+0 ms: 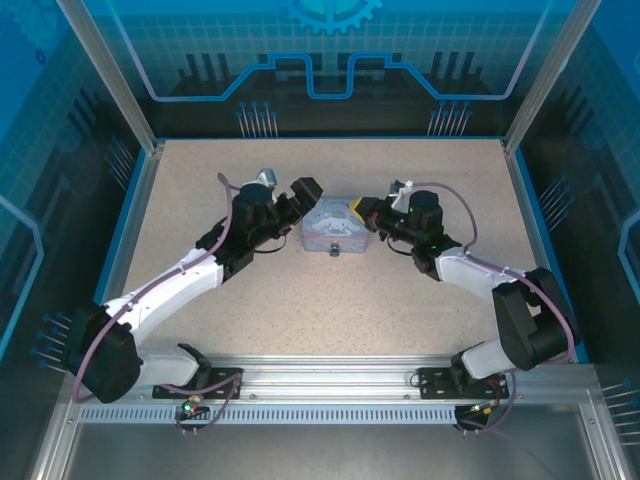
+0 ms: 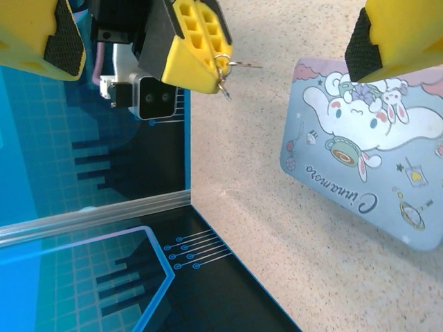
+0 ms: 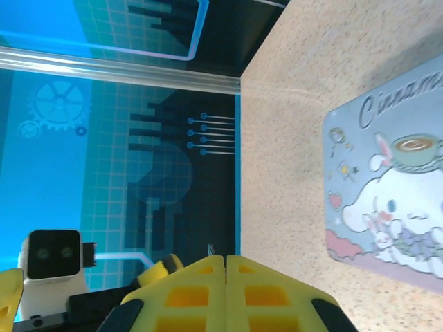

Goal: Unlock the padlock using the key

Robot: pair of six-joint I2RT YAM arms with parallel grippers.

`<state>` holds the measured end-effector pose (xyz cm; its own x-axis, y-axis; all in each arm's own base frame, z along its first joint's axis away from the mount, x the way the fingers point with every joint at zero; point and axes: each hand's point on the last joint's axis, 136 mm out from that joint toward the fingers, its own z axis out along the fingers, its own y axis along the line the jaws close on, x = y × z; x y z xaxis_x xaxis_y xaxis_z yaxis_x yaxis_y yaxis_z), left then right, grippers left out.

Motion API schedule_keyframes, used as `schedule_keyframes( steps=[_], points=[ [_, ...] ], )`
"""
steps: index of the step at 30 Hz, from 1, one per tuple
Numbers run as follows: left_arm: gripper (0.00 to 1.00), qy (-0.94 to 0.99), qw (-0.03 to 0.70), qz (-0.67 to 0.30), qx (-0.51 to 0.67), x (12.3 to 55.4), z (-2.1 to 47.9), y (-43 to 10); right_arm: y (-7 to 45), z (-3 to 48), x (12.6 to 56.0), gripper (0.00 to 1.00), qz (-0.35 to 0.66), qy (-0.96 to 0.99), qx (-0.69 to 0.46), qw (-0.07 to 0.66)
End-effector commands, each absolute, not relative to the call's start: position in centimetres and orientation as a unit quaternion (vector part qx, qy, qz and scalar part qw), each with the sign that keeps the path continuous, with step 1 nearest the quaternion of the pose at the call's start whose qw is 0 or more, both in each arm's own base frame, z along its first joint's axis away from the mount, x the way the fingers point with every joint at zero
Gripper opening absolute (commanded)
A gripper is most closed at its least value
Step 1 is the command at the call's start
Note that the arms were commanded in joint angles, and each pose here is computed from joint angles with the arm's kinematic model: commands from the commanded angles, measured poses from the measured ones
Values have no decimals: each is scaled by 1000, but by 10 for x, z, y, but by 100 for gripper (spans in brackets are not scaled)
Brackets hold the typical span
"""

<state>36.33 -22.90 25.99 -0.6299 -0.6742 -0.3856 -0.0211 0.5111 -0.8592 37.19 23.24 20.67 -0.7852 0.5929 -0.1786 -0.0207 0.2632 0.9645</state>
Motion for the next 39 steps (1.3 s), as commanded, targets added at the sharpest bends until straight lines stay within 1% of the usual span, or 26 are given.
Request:
schedule_keyframes(
  steps=[1,5,8,10,14,19,26,29,31,33,39],
  points=[
    [99,827,365,-407,-130,350,267,-230,218,200,370,0,557,769,173,262],
    [99,855,366,-364,-58,344,266,-230,205,200,379,0,550,772,171,267],
    [99,852,364,-375,-47,339,264,-231,198,196,385,0,546,776,172,265],
    [99,862,359,-355,-41,335,254,-228,193,194,389,0,552,772,177,261],
    [98,885,324,-336,3,323,218,-234,190,196,395,0,567,764,172,255],
    [98,881,300,-364,33,309,160,-251,185,199,401,0,570,764,169,252],
    [98,887,280,-348,115,302,104,-291,185,194,413,0,565,770,177,238],
    [96,886,286,-341,130,307,87,-303,185,186,411,0,559,776,181,229],
    [95,885,303,-329,128,314,77,-304,185,182,410,0,554,780,182,225],
    [94,885,322,-315,119,321,72,-301,186,189,414,0,553,780,176,233],
    [92,883,357,-282,118,334,61,-295,192,177,420,0,547,784,184,227]
  ],
)
